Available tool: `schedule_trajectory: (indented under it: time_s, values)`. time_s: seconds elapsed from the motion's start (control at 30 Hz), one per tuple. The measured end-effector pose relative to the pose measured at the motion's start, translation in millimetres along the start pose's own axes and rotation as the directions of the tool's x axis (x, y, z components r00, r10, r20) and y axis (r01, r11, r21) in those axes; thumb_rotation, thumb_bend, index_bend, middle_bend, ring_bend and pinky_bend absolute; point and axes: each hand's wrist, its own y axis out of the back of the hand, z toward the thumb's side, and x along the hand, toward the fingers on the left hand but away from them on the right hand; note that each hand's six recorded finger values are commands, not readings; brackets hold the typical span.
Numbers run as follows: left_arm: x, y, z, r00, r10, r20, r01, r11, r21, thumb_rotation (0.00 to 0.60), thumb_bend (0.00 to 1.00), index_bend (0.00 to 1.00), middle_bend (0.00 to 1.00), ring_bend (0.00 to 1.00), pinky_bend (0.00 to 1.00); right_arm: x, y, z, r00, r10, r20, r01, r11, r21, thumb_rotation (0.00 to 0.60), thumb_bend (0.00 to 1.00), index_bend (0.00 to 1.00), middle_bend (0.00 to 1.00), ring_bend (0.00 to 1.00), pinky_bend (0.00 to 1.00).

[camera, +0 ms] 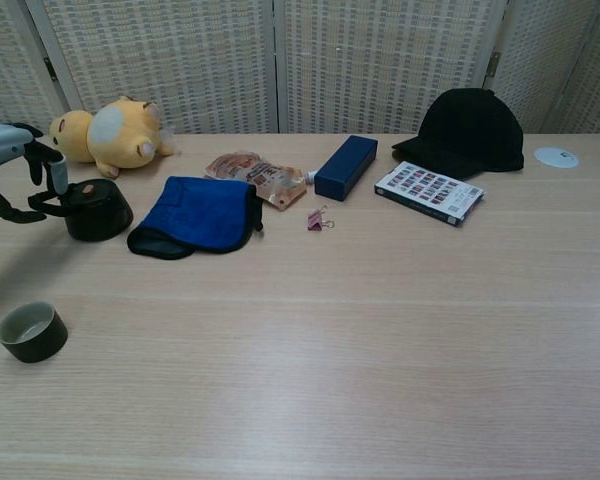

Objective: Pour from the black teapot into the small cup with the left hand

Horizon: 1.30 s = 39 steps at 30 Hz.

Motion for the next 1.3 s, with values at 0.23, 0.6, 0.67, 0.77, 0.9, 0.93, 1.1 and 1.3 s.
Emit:
schedule_trajectory:
  time_s: [0.23,0.6,0.67,0.77,0.9,0.93,1.1,1.3]
  values:
    - [1,-3,3,1.0,0.0,0.014,0.0,1.0,0.002,0.6,0.27,0.45,0.43,0.39,0.0,1,1,0,1.0,-0.002,0.004,0.002,1.0,0.001,0.6,0.16,0.16,0.28,0.16,0.18]
    - [1,-9,6,1.0,-0.013,0.025,0.012,1.0,0.017,0.6,0.27,0.45,0.43,0.4,0.0,4,2,-2,1.0,-0.003,0.01,0.003,1.0,0.002,0.6,0.16,0.16,0.28,0.16,0.18]
    - [2,-10,7,1.0,-0.016,0.025,0.015,1.0,0.02,0.6,0.27,0.45,0.43,0.4,0.0,4,2,-2,1.0,-0.003,0.012,0.003,1.0,0.002,0.6,0.16,0.16,0.28,0.16,0.18]
    - [2,-11,8,0.999,-0.019,0.026,0.019,1.0,0.024,0.6,0.27,0.45,0.43,0.4,0.0,4,2,-3,1.0,-0.003,0.014,0.003,1.0,0.002,0.6,0.16,0.16,0.28,0.16,0.18]
    - [2,-13,10,0.999,-0.024,0.031,0.023,0.999,0.031,0.6,0.27,0.45,0.43,0.4,0.0,5,2,-4,1.0,-0.004,0.016,0.004,1.0,0.001,0.6,0.16,0.16,0.28,0.16,0.18]
    - [2,-13,10,0.999,-0.026,0.031,0.025,0.999,0.036,0.6,0.27,0.46,0.43,0.4,0.0,5,2,-4,1.0,-0.004,0.016,0.004,1.0,0.001,0.6,0.16,0.16,0.28,0.16,0.18]
    - [1,-17,10,0.999,-0.039,0.032,0.037,0.998,0.044,0.6,0.27,0.46,0.43,0.4,0.0,6,2,-5,1.0,-0.004,0.018,0.004,1.0,0.001,0.6,0.16,0.16,0.28,0.16,0.18]
    - [0,-21,11,0.998,-0.049,0.033,0.048,0.998,0.045,0.6,0.27,0.46,0.44,0.4,0.0,6,1,-5,1.0,-0.003,0.018,0.003,1.0,0.0,0.6,0.16,0.16,0.28,0.16,0.18]
